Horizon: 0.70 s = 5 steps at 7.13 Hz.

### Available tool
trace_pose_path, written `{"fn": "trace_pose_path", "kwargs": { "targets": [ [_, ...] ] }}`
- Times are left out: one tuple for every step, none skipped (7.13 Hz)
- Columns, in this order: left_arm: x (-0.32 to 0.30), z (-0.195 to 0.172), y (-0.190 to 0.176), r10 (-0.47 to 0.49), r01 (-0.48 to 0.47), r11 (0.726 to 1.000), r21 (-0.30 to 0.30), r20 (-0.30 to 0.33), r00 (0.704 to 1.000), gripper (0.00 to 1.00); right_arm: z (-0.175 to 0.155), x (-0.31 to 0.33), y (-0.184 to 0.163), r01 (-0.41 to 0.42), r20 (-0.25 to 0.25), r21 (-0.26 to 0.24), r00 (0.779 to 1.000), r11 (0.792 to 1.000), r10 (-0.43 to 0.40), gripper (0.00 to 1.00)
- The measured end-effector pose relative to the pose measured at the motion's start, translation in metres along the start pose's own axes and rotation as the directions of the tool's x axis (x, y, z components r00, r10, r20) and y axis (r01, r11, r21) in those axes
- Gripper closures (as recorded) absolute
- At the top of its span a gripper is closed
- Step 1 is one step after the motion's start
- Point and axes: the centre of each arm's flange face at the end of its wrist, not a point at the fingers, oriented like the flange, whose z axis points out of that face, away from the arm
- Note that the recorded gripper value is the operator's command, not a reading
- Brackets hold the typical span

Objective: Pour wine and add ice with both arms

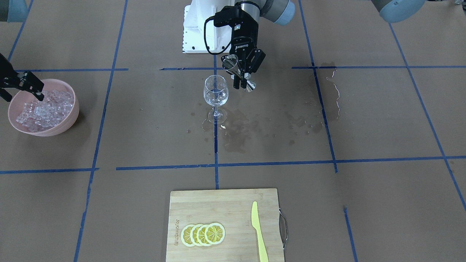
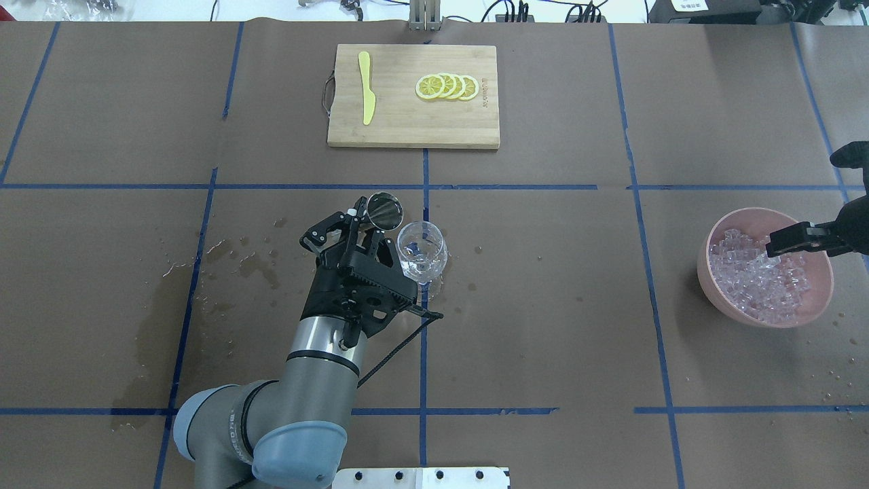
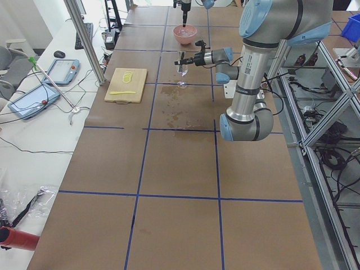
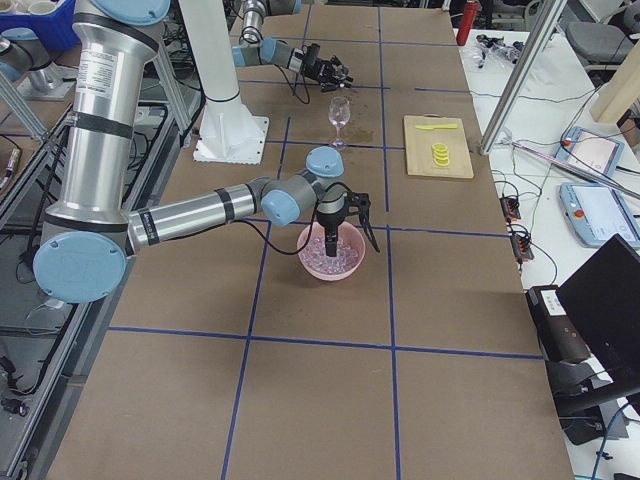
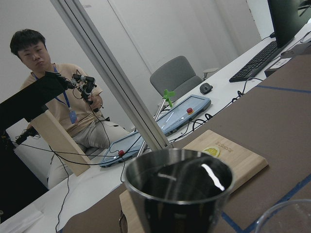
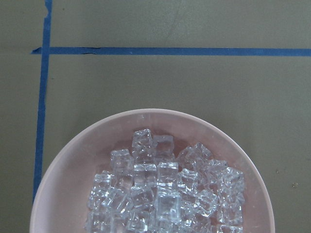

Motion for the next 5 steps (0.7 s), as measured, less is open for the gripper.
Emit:
{"fn": "trace_pose_path", "kwargs": {
  "targets": [
    [-0.0026, 0.0023, -0.0022, 0.058, -0.058, 0.998, 0.001, 0.006, 0.998, 1.0, 0.0001, -0.0003, -0.0001, 0.004, 0.005, 0.005, 1.0, 1.0, -0.004, 0.0],
    [-0.0041, 0.0036, -0.0031, 0.116, -0.116, 0.993, 0.001, 0.011, 0.993, 1.0, 0.0, -0.0007, -0.0003, 0.008, 0.013, 0.013, 1.0, 1.0, -0.008, 0.0],
    [-0.0048, 0.0043, -0.0035, 0.164, -0.164, 0.986, -0.001, 0.014, 0.986, 1.0, -0.0006, -0.0012, -0.0005, 0.008, 0.019, 0.017, 1.0, 1.0, -0.008, 0.0],
    [-0.0047, 0.0047, -0.0032, 0.191, -0.191, 0.982, -0.002, 0.015, 0.982, 1.0, -0.001, -0.0016, -0.0005, 0.003, 0.022, 0.02, 1.0, 1.0, -0.003, 0.0],
    [-0.0043, 0.0055, -0.0021, 0.205, -0.204, 0.979, -0.004, 0.017, 0.979, 1.0, -0.0014, -0.0023, -0.0004, -0.005, 0.027, 0.022, 1.0, 1.0, 0.004, 0.0]
  ]
}}
